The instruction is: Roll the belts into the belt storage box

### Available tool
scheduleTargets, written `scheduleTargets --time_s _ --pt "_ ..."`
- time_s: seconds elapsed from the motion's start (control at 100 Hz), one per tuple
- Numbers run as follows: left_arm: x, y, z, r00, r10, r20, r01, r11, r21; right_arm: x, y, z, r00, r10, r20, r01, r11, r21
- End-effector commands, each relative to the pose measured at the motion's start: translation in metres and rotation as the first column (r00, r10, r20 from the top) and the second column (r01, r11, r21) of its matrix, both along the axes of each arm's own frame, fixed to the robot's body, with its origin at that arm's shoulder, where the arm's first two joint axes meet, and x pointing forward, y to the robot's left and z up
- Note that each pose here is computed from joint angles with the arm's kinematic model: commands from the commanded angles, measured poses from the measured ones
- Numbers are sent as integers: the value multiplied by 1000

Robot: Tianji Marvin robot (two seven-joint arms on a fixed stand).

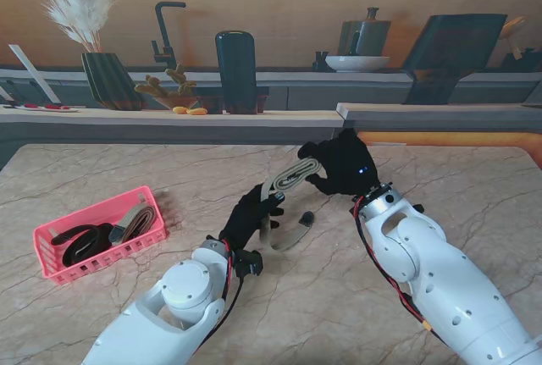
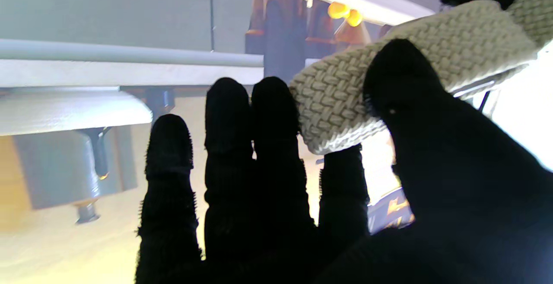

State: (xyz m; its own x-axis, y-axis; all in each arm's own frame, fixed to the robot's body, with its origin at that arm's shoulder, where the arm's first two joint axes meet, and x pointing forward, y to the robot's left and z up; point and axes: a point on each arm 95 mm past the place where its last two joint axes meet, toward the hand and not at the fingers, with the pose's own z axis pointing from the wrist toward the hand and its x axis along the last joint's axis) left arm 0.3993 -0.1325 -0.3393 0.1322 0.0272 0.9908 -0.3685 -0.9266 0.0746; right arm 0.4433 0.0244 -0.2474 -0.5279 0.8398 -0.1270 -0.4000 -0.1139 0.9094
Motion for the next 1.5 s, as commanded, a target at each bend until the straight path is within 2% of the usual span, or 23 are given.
scheduleTargets --time_s 0.0,0.22,0.43,0.68,1.01,1.16,1.32,1.49 --pt "-4 -8 -1 1000 -9 4 9 999 -30 -4 7 4 1000 -6 19 5 999 47" --pt "-7 -20 -1 999 -6 33 9 998 -70 -6 16 1 996 -75 50 68 987 143" --pt "-10 -28 -6 999 0 46 2 999 -42 -5 33 -7 996 -91 21 85 972 221" --pt "-6 -29 -6 995 72 67 -72 997 -8 -9 54 -27 996 -47 -70 64 963 261" --pt "-3 -27 -5 983 158 90 -159 987 0 -20 73 -57 979 34 -202 27 956 292" --pt "-2 -25 -3 978 184 99 -184 983 -9 -24 78 -65 971 67 -228 2 957 289" --pt "-2 -24 -4 975 197 102 -197 980 -14 -26 79 -68 966 66 -250 15 952 307" --pt "-2 -25 -2 974 207 93 -207 978 -12 -31 86 -73 957 110 -270 -17 946 323"
